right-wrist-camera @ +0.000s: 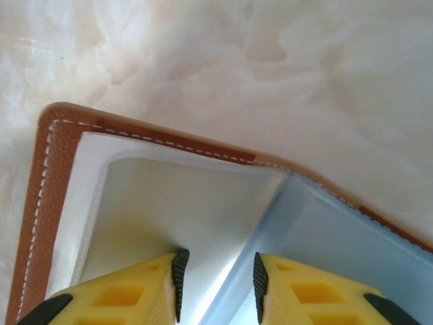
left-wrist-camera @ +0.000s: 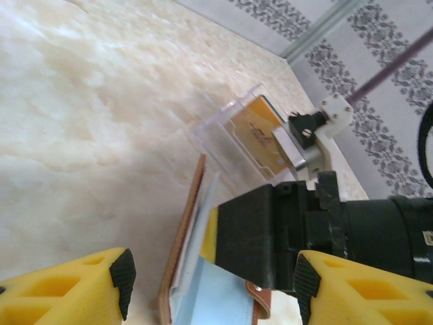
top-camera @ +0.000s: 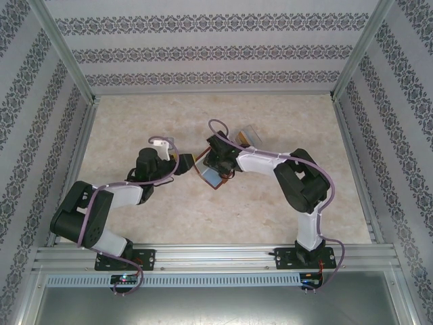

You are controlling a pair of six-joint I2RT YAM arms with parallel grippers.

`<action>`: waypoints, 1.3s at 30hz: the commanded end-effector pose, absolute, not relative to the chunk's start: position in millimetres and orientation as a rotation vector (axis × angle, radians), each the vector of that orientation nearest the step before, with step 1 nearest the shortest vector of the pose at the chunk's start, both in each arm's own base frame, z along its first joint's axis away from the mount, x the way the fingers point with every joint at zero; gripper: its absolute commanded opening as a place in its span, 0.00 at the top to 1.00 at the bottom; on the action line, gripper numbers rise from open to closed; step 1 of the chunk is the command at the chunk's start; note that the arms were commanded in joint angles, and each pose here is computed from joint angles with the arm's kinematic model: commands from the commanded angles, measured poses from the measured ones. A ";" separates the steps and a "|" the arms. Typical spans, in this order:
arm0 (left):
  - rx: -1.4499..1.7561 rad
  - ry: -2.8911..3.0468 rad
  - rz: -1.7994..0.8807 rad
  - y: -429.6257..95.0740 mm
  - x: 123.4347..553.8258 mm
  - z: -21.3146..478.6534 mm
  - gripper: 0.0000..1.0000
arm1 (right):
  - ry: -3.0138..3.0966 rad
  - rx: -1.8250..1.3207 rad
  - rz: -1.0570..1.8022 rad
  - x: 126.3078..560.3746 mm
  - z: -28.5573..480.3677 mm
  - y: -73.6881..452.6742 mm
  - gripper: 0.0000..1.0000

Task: Put the credit cards into the card holder
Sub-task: Rotate the card holder at the center of the table.

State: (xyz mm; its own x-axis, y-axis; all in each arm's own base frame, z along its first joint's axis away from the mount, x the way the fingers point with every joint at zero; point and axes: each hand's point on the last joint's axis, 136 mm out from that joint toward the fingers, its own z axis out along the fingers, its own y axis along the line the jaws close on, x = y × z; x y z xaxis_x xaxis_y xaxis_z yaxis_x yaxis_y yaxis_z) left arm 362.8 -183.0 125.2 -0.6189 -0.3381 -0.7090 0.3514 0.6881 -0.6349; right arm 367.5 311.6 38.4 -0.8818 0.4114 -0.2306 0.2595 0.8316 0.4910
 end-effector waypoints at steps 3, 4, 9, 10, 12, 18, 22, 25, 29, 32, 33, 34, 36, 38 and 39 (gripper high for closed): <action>-0.089 2.079 -0.957 -161.2 373.2 114.2 0.34 | 2.751 0.396 0.486 365.9 27.6 304.6 0.58; -0.104 2.102 -0.945 -158.7 375.1 110.0 0.34 | 2.755 0.378 0.482 367.2 28.4 306.1 0.58; -0.076 2.186 -1.048 -170.6 382.1 94.2 0.34 | 2.758 0.295 0.432 372.0 35.0 310.6 0.57; -0.033 2.185 -1.104 -178.4 382.0 94.4 0.34 | 2.757 0.280 0.437 372.8 35.9 312.2 0.56; -0.002 2.186 -1.171 -186.9 381.6 91.9 0.34 | 2.761 0.241 0.457 373.7 34.6 316.1 0.57; 0.017 2.275 -1.202 -193.4 382.4 72.2 0.37 | 2.796 0.090 0.651 370.5 27.9 337.7 0.59; 0.014 2.306 -1.213 -195.9 383.3 62.2 0.61 | 2.795 0.054 0.645 368.7 27.8 333.4 0.59; 0.023 2.293 -1.215 -196.2 382.1 62.3 0.80 | 2.792 0.071 0.656 368.8 29.7 328.3 0.59; -0.010 2.310 -1.218 -195.0 372.7 58.0 0.95 | 2.784 0.085 0.659 370.1 35.8 320.6 0.59; -0.114 2.304 -1.228 -191.8 361.5 53.8 0.97 | 2.777 0.101 0.665 368.6 42.8 314.9 0.59; -0.155 2.303 -1.232 -190.9 357.8 52.3 0.96 | 2.775 0.107 0.665 367.7 45.0 313.6 0.59; -0.204 2.306 -1.221 -189.6 353.8 49.9 0.94 | 2.774 0.127 0.663 366.5 46.8 311.7 0.58; -0.287 2.303 -1.203 -190.7 345.9 46.2 0.92 | 2.780 0.187 0.671 362.5 46.7 309.2 0.59; -0.361 2.300 -1.193 -197.1 337.6 42.9 0.91 | 2.781 0.238 0.704 357.3 45.5 312.4 0.59; -0.397 2.304 -1.185 -200.2 334.1 40.2 0.89 | 2.782 0.242 0.711 354.6 44.9 315.3 0.59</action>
